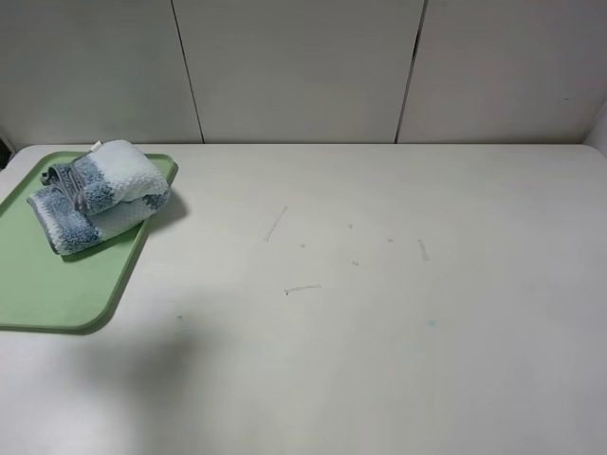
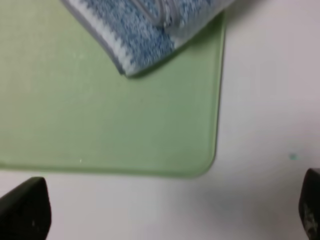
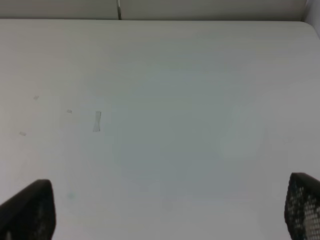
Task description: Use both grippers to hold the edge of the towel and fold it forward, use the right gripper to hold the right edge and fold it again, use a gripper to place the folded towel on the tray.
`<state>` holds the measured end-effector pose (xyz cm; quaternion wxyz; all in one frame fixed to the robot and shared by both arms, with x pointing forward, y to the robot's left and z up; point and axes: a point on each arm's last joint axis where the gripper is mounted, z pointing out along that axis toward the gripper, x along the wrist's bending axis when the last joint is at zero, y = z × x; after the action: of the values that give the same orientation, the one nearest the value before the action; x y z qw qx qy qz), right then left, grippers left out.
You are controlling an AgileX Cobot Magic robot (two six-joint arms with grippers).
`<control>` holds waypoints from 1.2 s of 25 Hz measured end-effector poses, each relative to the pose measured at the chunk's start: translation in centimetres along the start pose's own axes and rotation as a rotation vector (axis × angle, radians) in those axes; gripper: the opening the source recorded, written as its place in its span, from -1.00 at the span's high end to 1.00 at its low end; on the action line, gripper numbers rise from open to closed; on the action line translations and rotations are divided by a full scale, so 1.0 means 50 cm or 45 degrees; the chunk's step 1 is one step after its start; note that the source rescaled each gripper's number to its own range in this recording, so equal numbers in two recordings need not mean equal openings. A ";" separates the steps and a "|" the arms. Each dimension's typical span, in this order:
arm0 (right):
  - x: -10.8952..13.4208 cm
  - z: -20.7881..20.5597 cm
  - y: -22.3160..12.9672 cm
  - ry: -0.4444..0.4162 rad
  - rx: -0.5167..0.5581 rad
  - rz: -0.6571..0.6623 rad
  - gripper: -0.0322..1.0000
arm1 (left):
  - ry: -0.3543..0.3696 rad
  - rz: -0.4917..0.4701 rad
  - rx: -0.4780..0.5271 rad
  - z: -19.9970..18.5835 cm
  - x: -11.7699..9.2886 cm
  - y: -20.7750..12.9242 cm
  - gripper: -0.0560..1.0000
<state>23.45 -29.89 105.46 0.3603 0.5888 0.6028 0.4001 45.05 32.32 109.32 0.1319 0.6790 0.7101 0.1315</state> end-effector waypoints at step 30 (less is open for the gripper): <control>0.000 0.000 0.000 0.000 0.000 0.000 -1.00 | -0.040 0.134 -0.780 -0.145 -0.036 -0.438 -1.00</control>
<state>23.45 -29.89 105.46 0.3603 0.5888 0.6028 0.4001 22.13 29.51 108.07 0.3342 0.6456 0.5991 0.3355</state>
